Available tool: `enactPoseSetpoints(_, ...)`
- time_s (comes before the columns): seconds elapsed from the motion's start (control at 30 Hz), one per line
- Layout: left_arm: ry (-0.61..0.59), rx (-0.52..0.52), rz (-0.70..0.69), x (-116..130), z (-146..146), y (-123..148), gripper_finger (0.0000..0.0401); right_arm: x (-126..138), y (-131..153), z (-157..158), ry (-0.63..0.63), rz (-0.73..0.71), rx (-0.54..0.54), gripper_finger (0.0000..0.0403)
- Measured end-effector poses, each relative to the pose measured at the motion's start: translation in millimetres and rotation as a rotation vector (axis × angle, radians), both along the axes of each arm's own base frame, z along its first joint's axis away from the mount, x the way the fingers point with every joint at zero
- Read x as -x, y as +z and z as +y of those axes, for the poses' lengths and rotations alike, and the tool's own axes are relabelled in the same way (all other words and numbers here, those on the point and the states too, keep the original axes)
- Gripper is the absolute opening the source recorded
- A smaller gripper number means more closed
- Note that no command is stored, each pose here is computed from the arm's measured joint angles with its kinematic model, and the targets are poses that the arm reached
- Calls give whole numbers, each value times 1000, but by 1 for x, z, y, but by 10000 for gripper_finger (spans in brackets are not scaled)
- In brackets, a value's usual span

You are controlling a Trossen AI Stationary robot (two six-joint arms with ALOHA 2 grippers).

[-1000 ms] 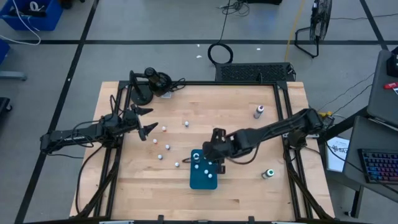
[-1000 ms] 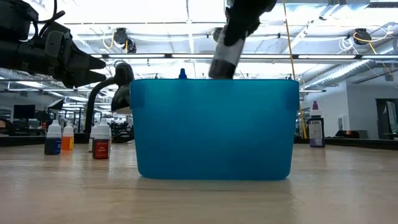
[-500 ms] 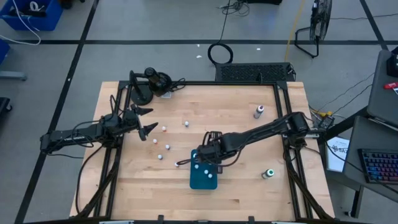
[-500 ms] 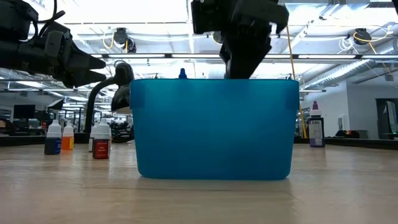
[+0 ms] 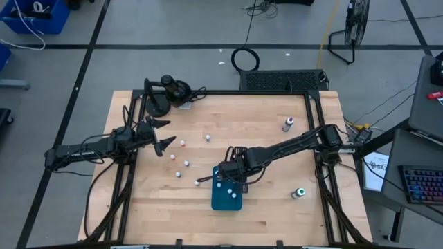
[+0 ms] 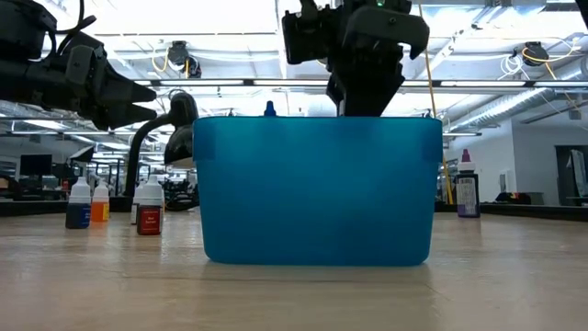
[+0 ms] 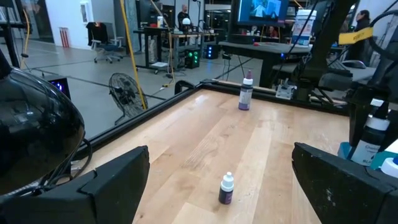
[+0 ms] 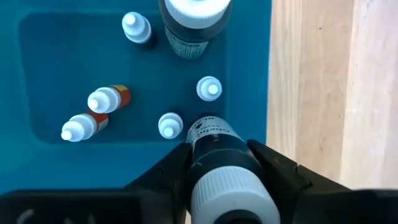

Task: Pick & Place food coloring
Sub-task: Put the black big food coloring bottle into the blue bin, then put the purple big food coloring bottle into the blue bin

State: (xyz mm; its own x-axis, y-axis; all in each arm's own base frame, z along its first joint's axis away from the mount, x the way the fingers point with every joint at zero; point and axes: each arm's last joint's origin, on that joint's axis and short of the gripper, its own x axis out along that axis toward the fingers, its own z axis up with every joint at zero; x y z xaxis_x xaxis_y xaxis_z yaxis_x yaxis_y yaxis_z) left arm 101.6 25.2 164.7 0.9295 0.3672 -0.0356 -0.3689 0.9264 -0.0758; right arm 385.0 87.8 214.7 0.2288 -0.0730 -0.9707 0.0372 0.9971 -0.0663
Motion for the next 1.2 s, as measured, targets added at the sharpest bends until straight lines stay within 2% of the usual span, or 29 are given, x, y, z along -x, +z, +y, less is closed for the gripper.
enactPoseSetpoints(0.3, 0, 0, 0, 0, 0, 0, 390, 3, -15, -2, 0, 14, -22, 127)
enactPoseSetpoints(0.53, 0, 0, 0, 0, 0, 0, 390, 2, -16, -2, -27, -2, -31, 130)
enactPoseSetpoints(0.73, 0, 0, 0, 0, 0, 0, 390, 2, -16, -2, -69, -6, -41, 219)
enactPoseSetpoints(0.87, 0, 0, 0, 0, 0, 0, 390, 2, -16, -2, -77, -5, -43, 242)
enactPoseSetpoints(1.03, 0, 0, 0, 0, 0, 0, 390, 9, -2, -4, -82, -8, -43, 239)
enactPoseSetpoints(1.2, 0, 0, 0, 0, 0, 0, 390, 23, 28, -11, -114, -50, -53, 223)
